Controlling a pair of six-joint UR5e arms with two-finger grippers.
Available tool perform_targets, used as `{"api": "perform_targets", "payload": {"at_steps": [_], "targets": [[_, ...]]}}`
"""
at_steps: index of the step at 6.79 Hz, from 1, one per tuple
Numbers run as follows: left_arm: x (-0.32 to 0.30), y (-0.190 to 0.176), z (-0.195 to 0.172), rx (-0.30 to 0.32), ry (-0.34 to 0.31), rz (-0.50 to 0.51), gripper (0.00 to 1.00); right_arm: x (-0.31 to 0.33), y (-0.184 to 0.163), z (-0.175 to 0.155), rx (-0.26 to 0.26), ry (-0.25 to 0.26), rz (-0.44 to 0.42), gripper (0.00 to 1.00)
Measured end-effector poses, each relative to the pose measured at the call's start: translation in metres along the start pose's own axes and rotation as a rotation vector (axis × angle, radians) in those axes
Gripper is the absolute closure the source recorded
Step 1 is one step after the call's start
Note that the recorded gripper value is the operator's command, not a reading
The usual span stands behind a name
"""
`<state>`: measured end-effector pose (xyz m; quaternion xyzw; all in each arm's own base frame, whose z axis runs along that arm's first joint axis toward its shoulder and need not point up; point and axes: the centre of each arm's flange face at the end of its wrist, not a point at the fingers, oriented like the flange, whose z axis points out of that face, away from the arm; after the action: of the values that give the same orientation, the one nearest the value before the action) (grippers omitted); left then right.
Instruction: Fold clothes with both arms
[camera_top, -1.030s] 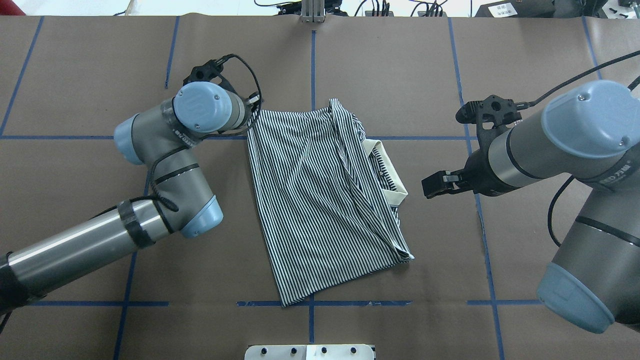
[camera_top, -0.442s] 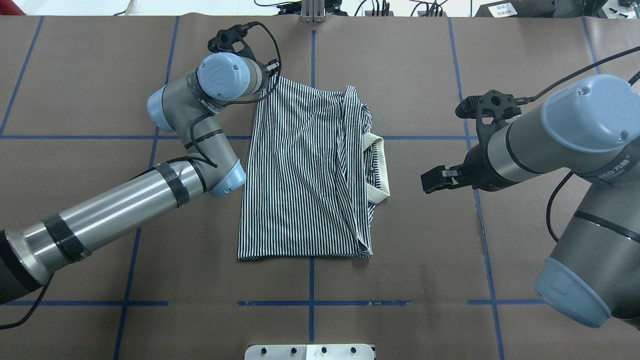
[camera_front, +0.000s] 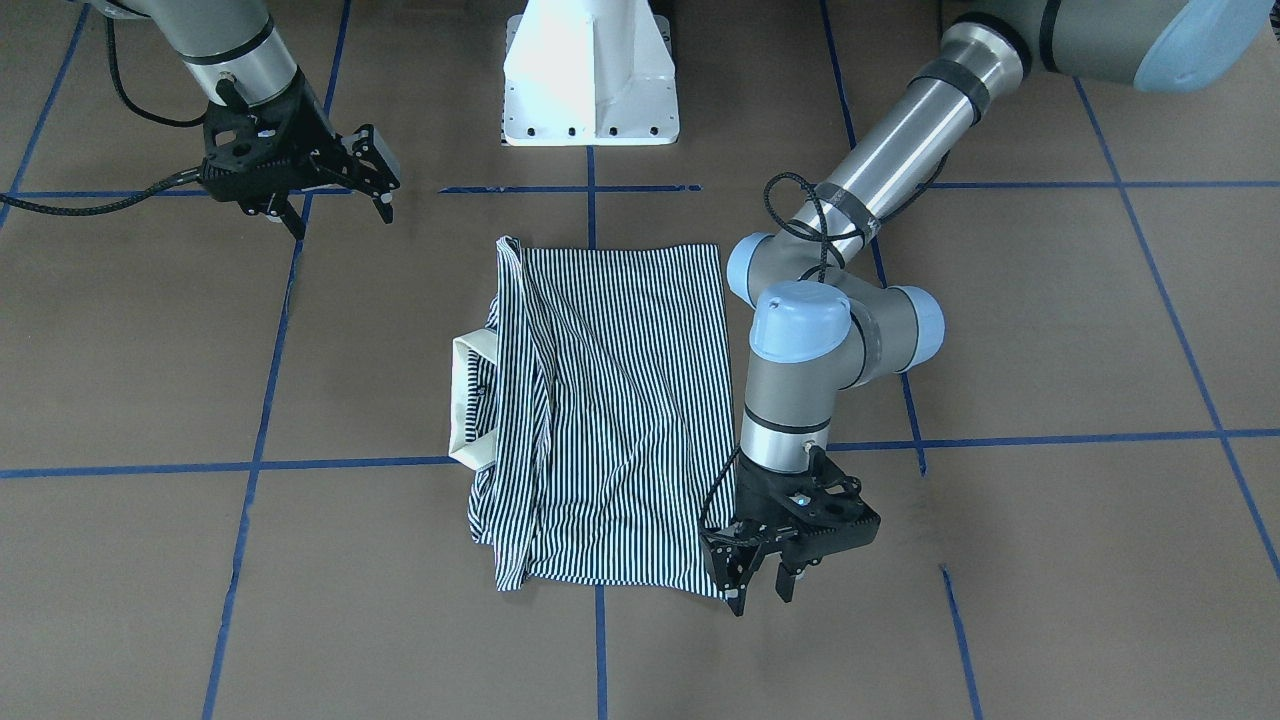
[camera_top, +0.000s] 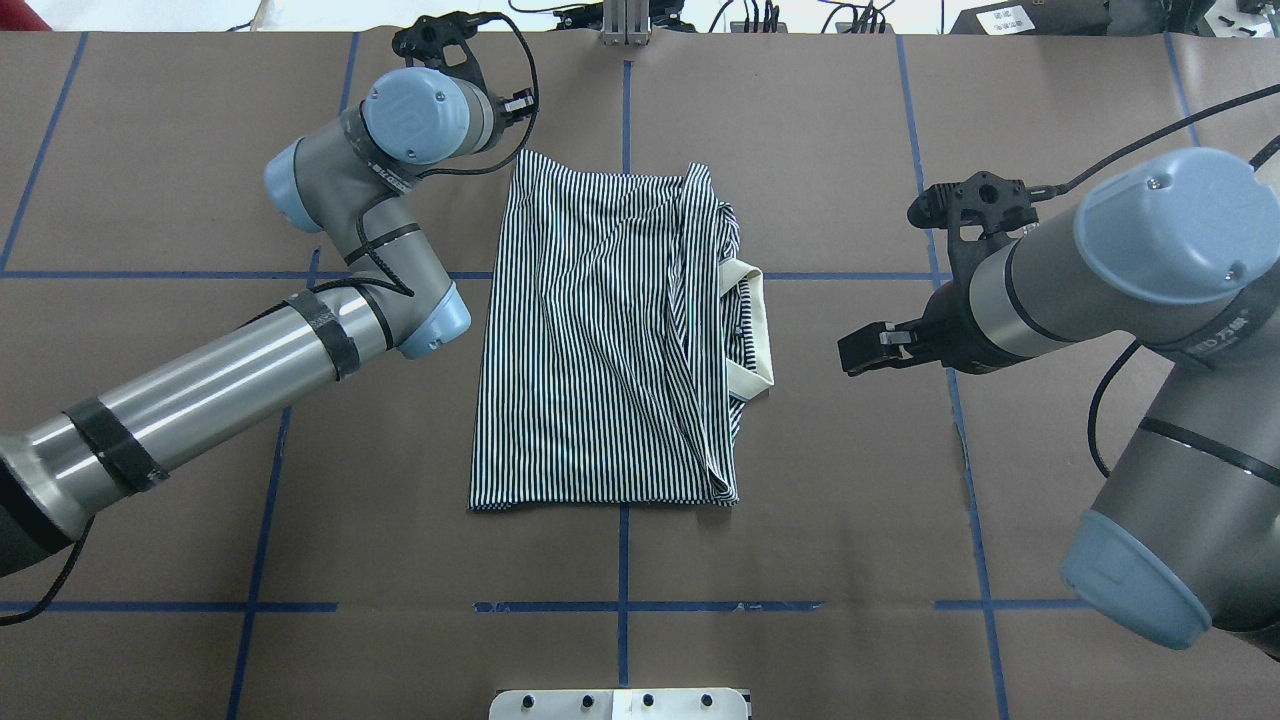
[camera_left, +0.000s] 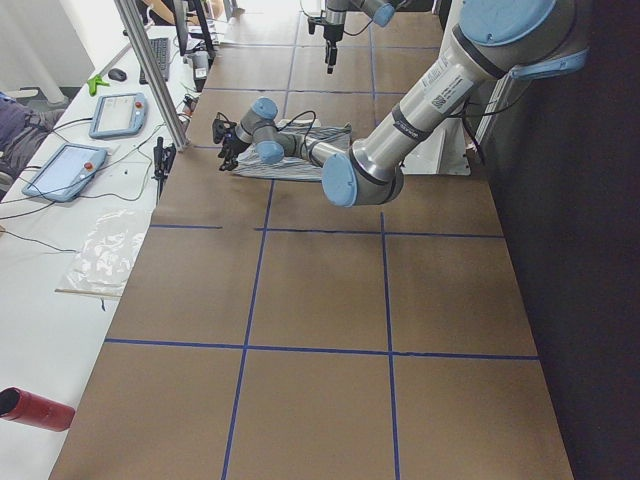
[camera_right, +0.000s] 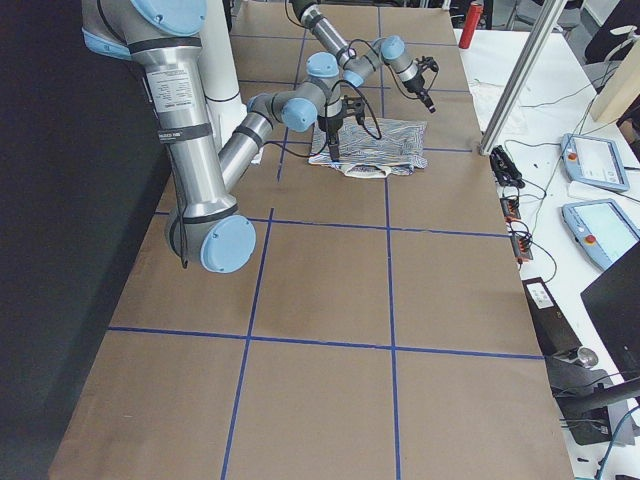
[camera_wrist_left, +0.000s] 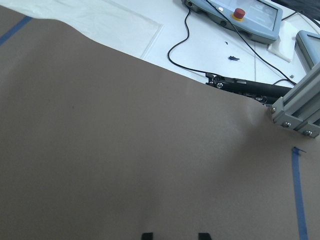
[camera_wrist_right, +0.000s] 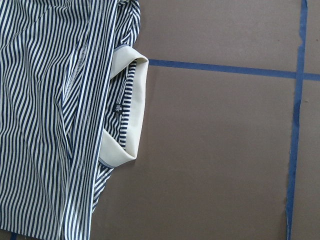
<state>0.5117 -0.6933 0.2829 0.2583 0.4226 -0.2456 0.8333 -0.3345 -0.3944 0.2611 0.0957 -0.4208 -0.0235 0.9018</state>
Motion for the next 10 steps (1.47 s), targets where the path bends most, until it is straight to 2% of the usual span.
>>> {"api": "perform_targets", "payload": {"at_steps": [2,3,4,5,6,7,8,9,10], "targets": [[-0.022,-0.015,-0.014,-0.082,0.015,0.025,0.0,-0.026,-0.02,0.013,0.016,0.003,-0.008,0.0],[-0.031,-0.013,-0.034,-0.122,0.002,0.028,0.0,-0.046,-0.028,0.028,0.01,0.009,-0.017,0.0],[-0.031,-0.012,-0.063,-0.146,-0.024,0.036,0.0,-0.068,-0.027,0.047,0.011,0.025,-0.041,0.0],[-0.028,-0.012,-0.101,-0.16,-0.043,0.065,0.0,-0.09,-0.012,0.068,0.026,0.05,-0.082,0.0],[-0.03,-0.008,-0.139,-0.183,-0.041,0.104,0.0,-0.11,0.009,0.087,0.041,0.053,-0.127,0.0],[-0.034,-0.003,-0.168,-0.211,-0.022,0.131,0.0,-0.128,0.032,0.105,0.063,0.039,-0.167,0.04],[-0.037,0.0,-0.181,-0.224,-0.01,0.141,0.0,-0.144,0.048,0.126,0.091,0.046,-0.194,0.1],[-0.039,0.002,-0.185,-0.23,-0.006,0.144,0.0,-0.153,0.056,0.144,0.109,0.069,-0.211,0.28],[-0.039,0.004,-0.185,-0.234,-0.006,0.146,0.0,-0.155,0.059,0.157,0.11,0.09,-0.222,0.38]]}}
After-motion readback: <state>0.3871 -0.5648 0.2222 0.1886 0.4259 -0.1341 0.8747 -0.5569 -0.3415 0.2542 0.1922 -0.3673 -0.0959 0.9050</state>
